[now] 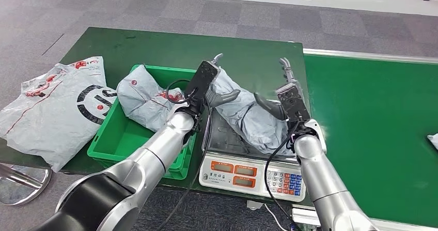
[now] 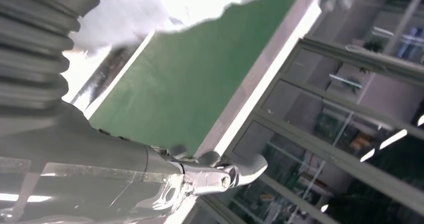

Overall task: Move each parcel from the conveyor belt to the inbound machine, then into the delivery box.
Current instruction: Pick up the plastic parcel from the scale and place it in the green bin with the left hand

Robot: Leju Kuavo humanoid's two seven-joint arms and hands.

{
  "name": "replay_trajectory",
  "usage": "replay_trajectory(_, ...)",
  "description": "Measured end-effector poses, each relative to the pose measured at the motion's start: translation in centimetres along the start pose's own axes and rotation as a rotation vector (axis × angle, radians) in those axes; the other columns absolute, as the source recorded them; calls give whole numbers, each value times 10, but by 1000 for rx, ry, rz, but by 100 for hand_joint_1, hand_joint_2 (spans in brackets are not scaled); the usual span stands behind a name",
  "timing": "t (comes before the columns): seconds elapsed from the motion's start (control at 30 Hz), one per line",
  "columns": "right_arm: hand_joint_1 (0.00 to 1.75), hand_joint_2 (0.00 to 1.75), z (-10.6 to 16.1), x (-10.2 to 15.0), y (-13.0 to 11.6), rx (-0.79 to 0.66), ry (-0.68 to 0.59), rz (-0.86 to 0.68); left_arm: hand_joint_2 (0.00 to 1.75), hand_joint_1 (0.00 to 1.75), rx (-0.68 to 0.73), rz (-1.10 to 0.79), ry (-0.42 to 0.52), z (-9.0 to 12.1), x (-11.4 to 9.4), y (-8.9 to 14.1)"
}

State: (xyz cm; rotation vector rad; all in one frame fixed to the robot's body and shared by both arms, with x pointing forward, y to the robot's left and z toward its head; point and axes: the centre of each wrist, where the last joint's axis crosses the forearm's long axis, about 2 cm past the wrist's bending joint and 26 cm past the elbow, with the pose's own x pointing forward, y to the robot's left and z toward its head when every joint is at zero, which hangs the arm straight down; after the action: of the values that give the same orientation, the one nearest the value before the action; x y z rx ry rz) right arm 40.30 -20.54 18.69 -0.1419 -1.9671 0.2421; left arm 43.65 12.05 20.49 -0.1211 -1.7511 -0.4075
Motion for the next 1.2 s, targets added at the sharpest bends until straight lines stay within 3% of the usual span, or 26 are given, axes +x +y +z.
replay_trajectory(0.33,0,0,-12,-10,-26,-89,38,-184,175,0,-268,-245,135,6,-9,-13)
replay_trajectory(0.77,0,0,-10,-23,-55,-176,67,-196,175,0,-524,-513,223,17,-27,-17)
replay_trajectory(0.8,0,0,-11,-23,-57,-182,68,-193,175,29,-569,-555,231,18,-29,-17)
replay_trajectory(0.9,0,0,-14,-22,-61,-198,71,-179,175,160,-737,-713,246,21,-33,-15)
replay_trajectory(0.93,0,0,-14,-22,-63,-200,73,-173,175,175,-791,-764,247,21,-33,-14)
replay_trajectory(1.07,0,0,-17,-20,-64,-190,85,-147,175,175,-939,-932,239,15,-27,-7)
replay_trajectory(1.2,0,0,-20,-17,-65,-188,84,-141,175,175,-977,-1003,238,11,-22,-3)
